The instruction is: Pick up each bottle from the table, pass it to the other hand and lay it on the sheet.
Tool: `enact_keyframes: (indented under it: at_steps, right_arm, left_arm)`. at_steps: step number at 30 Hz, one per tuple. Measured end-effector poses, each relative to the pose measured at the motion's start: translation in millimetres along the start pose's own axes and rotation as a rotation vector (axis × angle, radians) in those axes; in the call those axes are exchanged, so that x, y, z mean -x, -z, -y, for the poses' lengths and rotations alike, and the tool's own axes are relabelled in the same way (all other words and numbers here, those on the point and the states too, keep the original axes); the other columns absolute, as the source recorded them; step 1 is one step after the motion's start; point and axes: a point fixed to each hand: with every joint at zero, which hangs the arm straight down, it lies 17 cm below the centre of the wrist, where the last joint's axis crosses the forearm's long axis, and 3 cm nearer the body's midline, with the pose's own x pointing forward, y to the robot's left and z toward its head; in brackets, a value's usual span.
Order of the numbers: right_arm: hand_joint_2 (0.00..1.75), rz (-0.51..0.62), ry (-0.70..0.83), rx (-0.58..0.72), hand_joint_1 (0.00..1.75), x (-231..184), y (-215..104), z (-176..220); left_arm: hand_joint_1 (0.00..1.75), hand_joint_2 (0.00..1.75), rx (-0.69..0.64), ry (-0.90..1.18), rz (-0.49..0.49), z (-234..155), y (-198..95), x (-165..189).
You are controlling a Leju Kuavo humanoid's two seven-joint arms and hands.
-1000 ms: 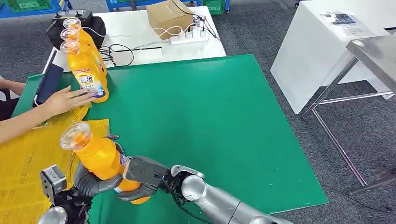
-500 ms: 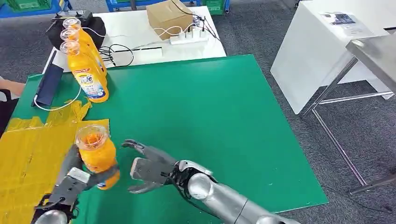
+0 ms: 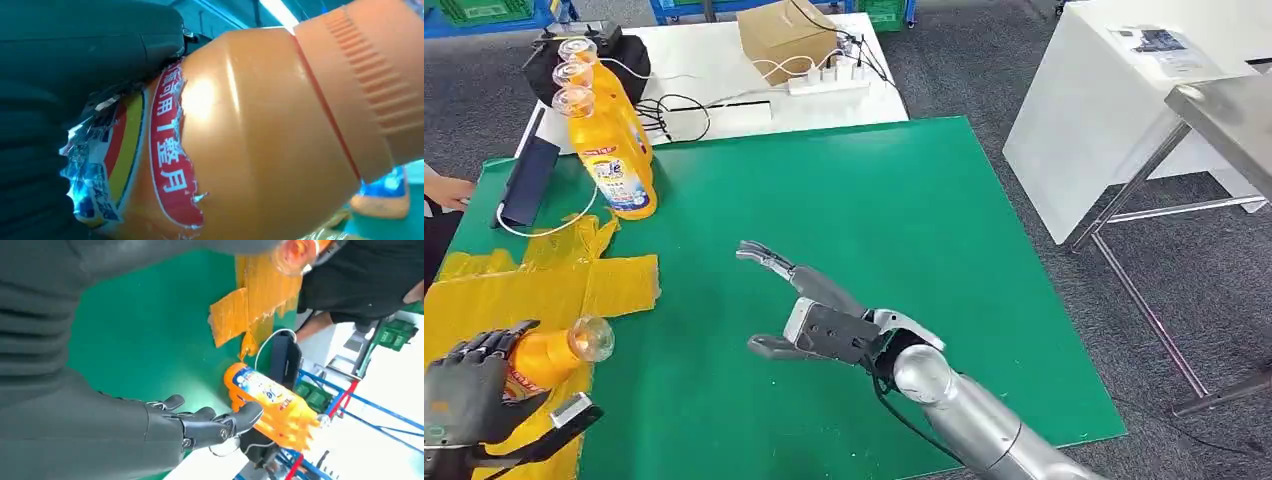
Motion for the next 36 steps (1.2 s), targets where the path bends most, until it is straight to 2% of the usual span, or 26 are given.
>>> enact_keyframes:
  at_steps: [8, 9, 10, 17, 28, 29, 33, 36]
  right_arm:
    - [0.0, 0.015, -0.005, 0.01, 0.0, -5, -3, 7]
    - [0.0, 0.017, -0.004, 0.011, 0.0, -5, -3, 8]
    - [0.0, 0.02, 0.0, 0.01, 0.0, -6, -3, 8]
    - [0.0, 0.037, 0.0, 0.005, 0.0, -12, 2, 13]
    - [0.0, 0.031, 0.007, 0.006, 0.0, -9, 1, 13]
    - [0.0, 0.031, 0.007, 0.007, 0.0, -9, 1, 14]
    - [0.0, 0.027, -0.009, 0.011, 0.0, -8, 1, 14]
    - [0.0, 0.021, -0.058, 0.026, 0.0, -3, -1, 14]
  left_arm:
    - [1.75, 1.75, 0.143, 0.094, 0.047, 43, -15, 10]
    - [0.1, 1.75, 0.158, 0.094, 0.061, 48, -17, 7]
    - [0.0, 1.75, 0.176, 0.098, 0.081, 54, -19, 4]
    - [0.0, 1.75, 0.197, 0.043, 0.227, 73, -28, -49]
    - [0.0, 1.75, 0.181, -0.027, 0.283, 68, -31, -78]
    - [0.0, 0.0, 0.179, -0.034, 0.286, 67, -31, -79]
    - [0.0, 0.0, 0.128, -0.035, 0.29, 51, -27, -84]
    - [0.0, 0.0, 0.03, -0.05, 0.255, 22, -16, -88]
